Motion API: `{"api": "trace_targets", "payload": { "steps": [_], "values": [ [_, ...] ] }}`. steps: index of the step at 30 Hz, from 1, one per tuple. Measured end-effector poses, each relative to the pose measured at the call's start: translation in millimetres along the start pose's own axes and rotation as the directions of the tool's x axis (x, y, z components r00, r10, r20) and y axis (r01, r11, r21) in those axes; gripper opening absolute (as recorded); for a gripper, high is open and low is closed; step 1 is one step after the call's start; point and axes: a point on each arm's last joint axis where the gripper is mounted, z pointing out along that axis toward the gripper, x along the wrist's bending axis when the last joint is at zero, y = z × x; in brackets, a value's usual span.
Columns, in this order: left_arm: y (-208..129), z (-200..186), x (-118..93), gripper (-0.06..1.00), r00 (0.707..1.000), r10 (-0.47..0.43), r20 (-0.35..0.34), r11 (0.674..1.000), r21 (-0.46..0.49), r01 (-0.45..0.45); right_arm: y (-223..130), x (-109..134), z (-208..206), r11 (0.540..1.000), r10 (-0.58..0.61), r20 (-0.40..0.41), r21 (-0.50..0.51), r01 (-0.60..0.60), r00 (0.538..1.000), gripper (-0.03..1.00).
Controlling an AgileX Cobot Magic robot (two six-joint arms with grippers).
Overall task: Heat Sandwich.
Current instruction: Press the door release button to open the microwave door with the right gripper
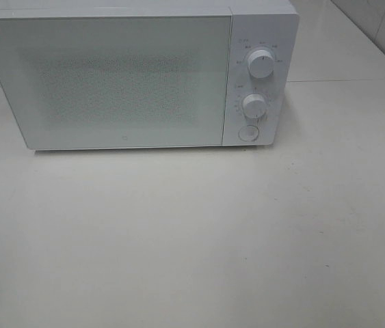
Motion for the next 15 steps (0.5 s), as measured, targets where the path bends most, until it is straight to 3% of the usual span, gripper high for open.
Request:
{"api": "trace_targets", "payload": {
  "steps": [9, 15],
  "values": [
    [0, 0, 0, 0.75, 1.000, 0.000, 0.000, 1.000, 0.000, 0.000, -22, -3, -23, 0.979, -0.057, -0.019, -0.195, 0.053, 0.998, 0.76],
    [0, 0, 0, 0.75, 1.000, 0.000, 0.000, 1.000, 0.000, 0.000, -25, -3, -26, 0.973, -0.091, -0.013, -0.214, 0.086, 0.996, 0.76]
  ]
}}
